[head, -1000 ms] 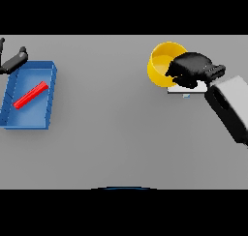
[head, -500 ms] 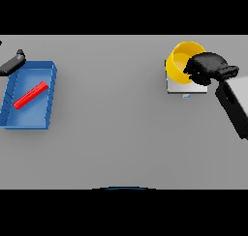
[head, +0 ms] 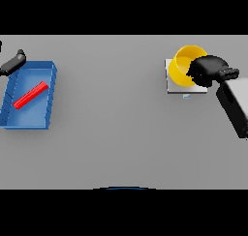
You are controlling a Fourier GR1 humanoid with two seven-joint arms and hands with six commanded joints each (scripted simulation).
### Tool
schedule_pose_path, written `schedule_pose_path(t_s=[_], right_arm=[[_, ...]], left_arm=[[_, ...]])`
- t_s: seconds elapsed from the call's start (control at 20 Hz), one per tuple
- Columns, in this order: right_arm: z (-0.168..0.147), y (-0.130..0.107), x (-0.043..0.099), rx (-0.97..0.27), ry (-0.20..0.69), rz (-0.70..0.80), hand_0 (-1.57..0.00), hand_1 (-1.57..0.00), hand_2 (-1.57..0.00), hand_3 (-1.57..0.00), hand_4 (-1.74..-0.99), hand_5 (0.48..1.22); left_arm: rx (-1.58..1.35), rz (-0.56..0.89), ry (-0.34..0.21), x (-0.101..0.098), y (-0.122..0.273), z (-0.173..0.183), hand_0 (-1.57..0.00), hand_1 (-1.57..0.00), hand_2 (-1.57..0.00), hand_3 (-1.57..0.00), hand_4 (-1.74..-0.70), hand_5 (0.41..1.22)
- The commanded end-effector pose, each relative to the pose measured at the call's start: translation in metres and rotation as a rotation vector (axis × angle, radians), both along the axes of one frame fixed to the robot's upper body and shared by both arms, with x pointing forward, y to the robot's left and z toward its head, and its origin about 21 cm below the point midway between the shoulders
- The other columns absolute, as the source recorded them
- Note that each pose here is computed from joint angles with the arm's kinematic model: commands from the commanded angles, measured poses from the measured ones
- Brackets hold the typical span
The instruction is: Pick up the red beaker and tilt it to pour out 1 green nut into yellow bowl. Pick up the yellow bowl and place it on the metallic measuring scale.
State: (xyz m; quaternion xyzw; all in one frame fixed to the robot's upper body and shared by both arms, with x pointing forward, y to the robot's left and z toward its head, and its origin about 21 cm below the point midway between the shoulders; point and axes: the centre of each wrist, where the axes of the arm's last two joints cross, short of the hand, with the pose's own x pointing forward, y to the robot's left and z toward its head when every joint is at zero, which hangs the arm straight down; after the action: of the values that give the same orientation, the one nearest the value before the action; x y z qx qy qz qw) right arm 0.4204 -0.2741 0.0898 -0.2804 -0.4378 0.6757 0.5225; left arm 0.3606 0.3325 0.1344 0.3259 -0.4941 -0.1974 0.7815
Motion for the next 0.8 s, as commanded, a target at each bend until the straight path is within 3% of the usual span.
schedule_pose_path(t_s=[0.0,0.05,0.1,0.3,0.5,0.75], right_arm=[[0.0017,0.0008,0.0006,0.011,0.008,-0.001,-1.40,-1.18,-1.29,-1.54,-1.670,1.221],[0.0013,-0.0001,0.0012,0.021,0.013,-0.011,-1.41,-1.15,-1.18,-1.39,-1.644,1.221],[0.0000,-0.0010,0.0008,0.024,0.020,-0.021,-1.32,-1.04,-1.04,-1.24,-1.621,1.155],[0.0029,-0.0024,0.0028,0.038,0.062,-0.048,-0.83,-0.60,-0.59,-0.79,-1.550,0.955],[0.0055,-0.0033,0.0045,0.029,0.075,-0.067,-0.37,-0.28,-0.35,-0.56,-1.501,0.865],[0.0008,-0.0059,0.0041,0.000,0.093,-0.052,-0.12,-0.09,-0.15,-0.36,-1.442,0.811]], left_arm=[[0.001,0.002,-0.002,-0.0001,0.0017,-0.0004,0.00,0.00,0.00,0.00,-0.84,0.772],[0.003,-0.003,-0.003,0.0014,0.0013,-0.0001,0.00,0.00,0.00,0.00,-0.84,0.773],[0.002,-0.007,-0.004,0.0027,0.0005,-0.0012,0.00,0.00,0.00,0.00,-0.84,0.775],[-0.011,-0.016,-0.009,0.0022,-0.0009,0.0000,0.00,0.00,0.00,0.00,-0.85,0.765],[-0.005,-0.014,-0.012,0.0015,-0.0039,-0.0042,0.00,0.00,0.00,0.00,-0.85,0.771],[-0.008,-0.012,-0.014,0.0013,-0.0047,-0.0020,0.00,0.00,0.00,0.00,-0.85,0.774]])
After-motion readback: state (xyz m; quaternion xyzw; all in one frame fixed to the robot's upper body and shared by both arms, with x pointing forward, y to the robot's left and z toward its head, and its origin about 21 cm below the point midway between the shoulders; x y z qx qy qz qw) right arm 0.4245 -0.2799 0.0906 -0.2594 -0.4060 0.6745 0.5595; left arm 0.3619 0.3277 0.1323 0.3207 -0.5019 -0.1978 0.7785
